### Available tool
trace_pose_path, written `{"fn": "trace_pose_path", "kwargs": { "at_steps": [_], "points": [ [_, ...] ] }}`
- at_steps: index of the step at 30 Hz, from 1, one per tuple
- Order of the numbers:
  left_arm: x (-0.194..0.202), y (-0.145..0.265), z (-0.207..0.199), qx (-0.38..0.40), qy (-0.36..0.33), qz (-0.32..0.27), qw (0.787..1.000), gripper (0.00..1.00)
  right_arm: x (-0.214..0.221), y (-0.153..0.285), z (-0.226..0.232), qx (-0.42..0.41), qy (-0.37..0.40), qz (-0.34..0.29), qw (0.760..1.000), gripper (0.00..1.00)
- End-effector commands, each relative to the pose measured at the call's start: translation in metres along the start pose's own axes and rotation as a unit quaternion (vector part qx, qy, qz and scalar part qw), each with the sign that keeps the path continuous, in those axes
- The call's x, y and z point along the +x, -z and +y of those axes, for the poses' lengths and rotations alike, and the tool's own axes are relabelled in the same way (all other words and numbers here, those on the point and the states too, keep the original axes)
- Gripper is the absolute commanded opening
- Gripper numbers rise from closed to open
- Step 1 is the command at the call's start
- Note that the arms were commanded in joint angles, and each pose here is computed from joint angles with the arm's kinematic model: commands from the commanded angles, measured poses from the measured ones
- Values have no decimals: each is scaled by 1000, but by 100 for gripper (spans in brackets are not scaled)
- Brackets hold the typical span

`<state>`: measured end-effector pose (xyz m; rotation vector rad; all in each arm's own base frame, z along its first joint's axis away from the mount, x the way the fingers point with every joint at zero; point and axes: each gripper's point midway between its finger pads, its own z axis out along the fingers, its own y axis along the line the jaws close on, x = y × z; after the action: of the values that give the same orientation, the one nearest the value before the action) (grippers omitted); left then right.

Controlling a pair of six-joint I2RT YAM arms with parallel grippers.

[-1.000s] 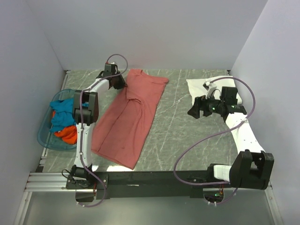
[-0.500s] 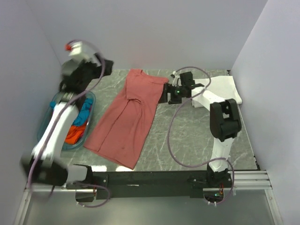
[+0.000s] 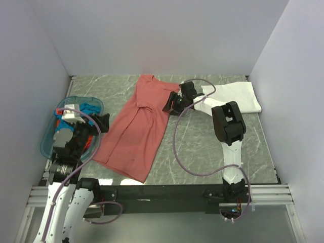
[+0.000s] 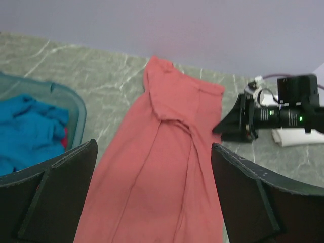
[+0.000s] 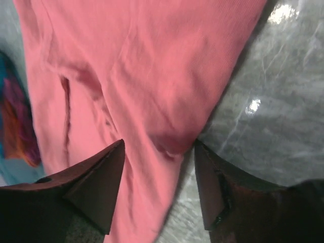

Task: Fold and stack the t-shirts
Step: Fold the tshirt

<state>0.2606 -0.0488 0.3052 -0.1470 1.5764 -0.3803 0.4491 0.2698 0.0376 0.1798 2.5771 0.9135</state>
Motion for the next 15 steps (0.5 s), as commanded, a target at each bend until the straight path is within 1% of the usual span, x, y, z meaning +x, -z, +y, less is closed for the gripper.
{"fn": "trace_pose_path", "kwargs": {
  "at_steps": [1, 4, 5, 7, 8, 10, 11, 13, 14, 15],
  "points": [
    [3, 23, 5, -9, -16, -5, 1000, 99, -16, -14, -2, 5, -36, -23, 999, 63],
    [3, 34, 5, -10, -14, -6, 1000, 99, -9, -25, -10, 12, -54, -8, 998, 53],
    [0, 36, 3, -8, -15, -10, 1000, 100, -8, -26, -11, 12, -55, -5, 998, 47],
    [-1, 39, 4, -10, -14, -13, 1000, 100, -6, -26, -15, 17, -59, -6, 998, 42],
    [0, 39, 4, -9, -12, -13, 1000, 99, -6, -24, -17, 18, -60, -7, 998, 36],
    [0, 38, 2, -5, -11, -13, 1000, 99, -9, -19, -20, 18, -62, -13, 998, 30],
    [1, 38, 2, -5, -11, -11, 1000, 99, -8, -18, -24, 21, -64, -13, 998, 22],
    [2, 37, 3, -5, -11, -9, 1000, 99, -17, -11, -27, 17, -67, -22, 997, 13],
    [2, 37, 3, -6, -12, -8, 1000, 99, -17, -9, -29, 19, -69, -21, 997, 6],
    [3, 36, 3, -6, -12, -8, 1000, 99, -17, -7, -32, 20, -69, -20, 997, 3]
  ]
}}
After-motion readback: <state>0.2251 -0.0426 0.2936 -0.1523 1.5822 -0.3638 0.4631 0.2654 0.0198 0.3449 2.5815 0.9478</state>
